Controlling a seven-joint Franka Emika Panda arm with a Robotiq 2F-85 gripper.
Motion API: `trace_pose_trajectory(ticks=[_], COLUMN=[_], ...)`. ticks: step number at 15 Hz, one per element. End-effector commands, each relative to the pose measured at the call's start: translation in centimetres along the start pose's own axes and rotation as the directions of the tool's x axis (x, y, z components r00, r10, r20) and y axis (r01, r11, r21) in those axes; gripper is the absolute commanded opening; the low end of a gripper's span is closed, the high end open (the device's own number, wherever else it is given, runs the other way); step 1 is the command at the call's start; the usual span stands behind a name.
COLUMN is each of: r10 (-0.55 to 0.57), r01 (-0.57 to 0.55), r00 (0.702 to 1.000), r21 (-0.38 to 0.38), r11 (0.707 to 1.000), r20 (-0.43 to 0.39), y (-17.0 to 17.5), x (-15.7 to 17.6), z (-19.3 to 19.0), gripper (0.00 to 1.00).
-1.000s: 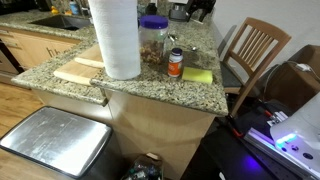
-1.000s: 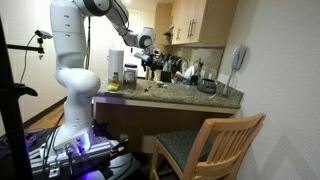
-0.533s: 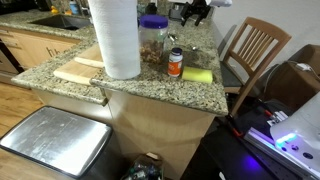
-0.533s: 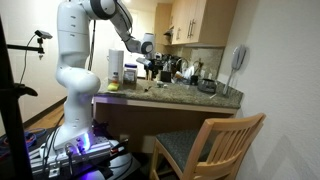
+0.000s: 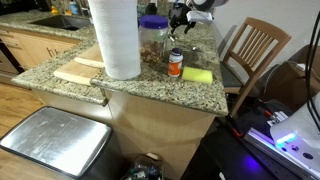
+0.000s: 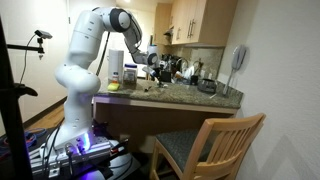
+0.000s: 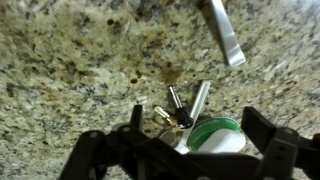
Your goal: Replace the spoon on the jar with the sponge
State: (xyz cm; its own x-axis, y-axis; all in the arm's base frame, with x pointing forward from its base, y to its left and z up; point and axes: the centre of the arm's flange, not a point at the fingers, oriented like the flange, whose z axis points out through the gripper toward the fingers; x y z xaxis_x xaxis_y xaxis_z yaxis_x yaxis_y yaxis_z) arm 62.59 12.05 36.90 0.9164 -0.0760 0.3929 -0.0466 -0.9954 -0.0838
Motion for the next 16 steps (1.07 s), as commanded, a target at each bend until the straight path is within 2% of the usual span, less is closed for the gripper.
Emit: trace_pose_trajectory(ticks=[1, 9, 14, 16], r10=[0.004, 0.029, 0.068, 0.090], r01=[-0.004, -0.028, -0.062, -0.085], r00=[1.000, 0.999, 0.996, 0.995], r21=[0.001, 0.046, 0.112, 0.140], r11=[1.000, 0.999, 0.992, 0.987], r20=[-0.004, -0.019, -0.054, -0.033], y=[-0.1, -1.6, -2.9, -3.8], x=[0.3, 0.8, 1.7, 1.8], z=[0.1, 3.8, 4.6, 4.6], gripper=[1.00, 1.00, 1.00, 1.00])
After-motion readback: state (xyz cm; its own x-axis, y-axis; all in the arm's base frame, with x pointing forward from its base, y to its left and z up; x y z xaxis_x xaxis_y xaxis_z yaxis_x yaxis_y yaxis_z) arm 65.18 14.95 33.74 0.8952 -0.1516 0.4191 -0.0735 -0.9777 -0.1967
